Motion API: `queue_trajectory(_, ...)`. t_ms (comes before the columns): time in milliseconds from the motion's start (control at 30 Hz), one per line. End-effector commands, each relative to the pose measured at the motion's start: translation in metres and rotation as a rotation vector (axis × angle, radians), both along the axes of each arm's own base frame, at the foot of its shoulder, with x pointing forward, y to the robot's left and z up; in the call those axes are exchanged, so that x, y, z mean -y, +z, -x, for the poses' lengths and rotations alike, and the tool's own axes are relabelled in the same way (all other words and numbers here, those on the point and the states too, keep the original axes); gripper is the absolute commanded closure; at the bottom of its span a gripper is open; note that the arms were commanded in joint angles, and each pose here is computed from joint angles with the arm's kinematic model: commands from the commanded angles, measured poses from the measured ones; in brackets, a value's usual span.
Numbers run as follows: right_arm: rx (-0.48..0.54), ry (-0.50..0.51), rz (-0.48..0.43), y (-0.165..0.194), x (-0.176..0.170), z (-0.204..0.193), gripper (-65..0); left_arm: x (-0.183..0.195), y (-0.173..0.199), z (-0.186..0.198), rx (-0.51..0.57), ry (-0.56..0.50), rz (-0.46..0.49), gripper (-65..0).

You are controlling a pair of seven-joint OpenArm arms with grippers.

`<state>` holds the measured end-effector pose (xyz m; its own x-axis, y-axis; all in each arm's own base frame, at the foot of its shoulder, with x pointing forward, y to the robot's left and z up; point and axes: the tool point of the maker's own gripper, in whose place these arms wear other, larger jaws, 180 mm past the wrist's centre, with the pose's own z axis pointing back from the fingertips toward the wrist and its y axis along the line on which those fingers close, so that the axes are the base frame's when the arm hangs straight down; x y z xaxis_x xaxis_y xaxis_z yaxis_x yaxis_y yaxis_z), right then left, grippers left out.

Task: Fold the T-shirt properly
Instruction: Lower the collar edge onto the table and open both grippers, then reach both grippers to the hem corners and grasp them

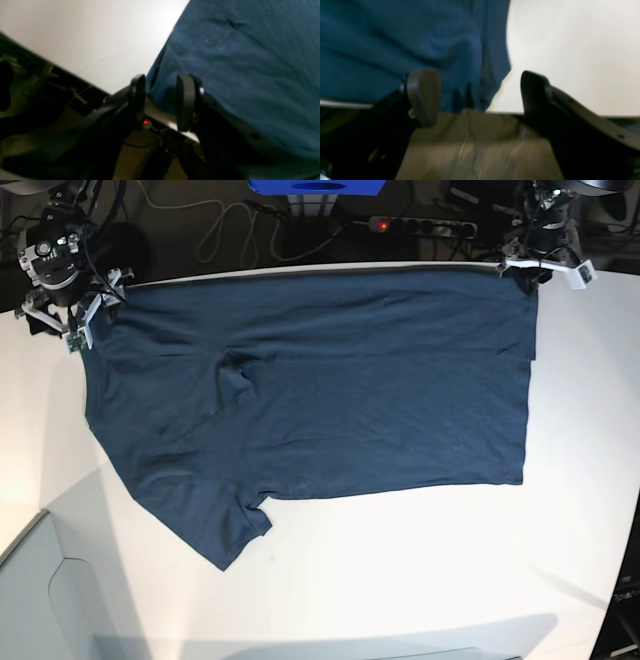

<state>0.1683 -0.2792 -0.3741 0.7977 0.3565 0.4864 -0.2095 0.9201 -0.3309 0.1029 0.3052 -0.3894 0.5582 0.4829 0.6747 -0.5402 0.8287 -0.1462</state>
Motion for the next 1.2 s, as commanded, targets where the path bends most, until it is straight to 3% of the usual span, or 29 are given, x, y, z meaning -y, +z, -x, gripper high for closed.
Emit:
queue_trajectory(0, 0.032, 0.028, 0.010, 0.011, -0.002, -0.005, -48.3, -0.010, 0.011, 0.001, 0.025, 0.011, -0.038, -20.2)
queue_trajectory(200, 0.072, 0.008, 0.028, 0.021, 0.004, -0.014, -48.3, -0.022, 0.028, 0.001, 0.057, 0.042, -0.080, -20.3)
queue_trajectory(833, 0.012, -0.124, -0.004, -0.014, 0.053, -0.020, -48.3, -0.030, 0.043, -0.004, 0.088, 0.045, -0.117, -20.7)
queue_trajectory(1067, 0.103, -0.140, 0.041, 0.019, 0.059, -0.027, -48.3, -0.037, 0.051, -0.004, 0.099, 0.055, -0.142, -21.2)
queue_trajectory(1167, 0.155, -0.151, 0.061, 0.036, 0.060, -0.032, -48.4, -0.038, 0.062, -0.012, 0.132, 0.053, -0.160, -27.7)
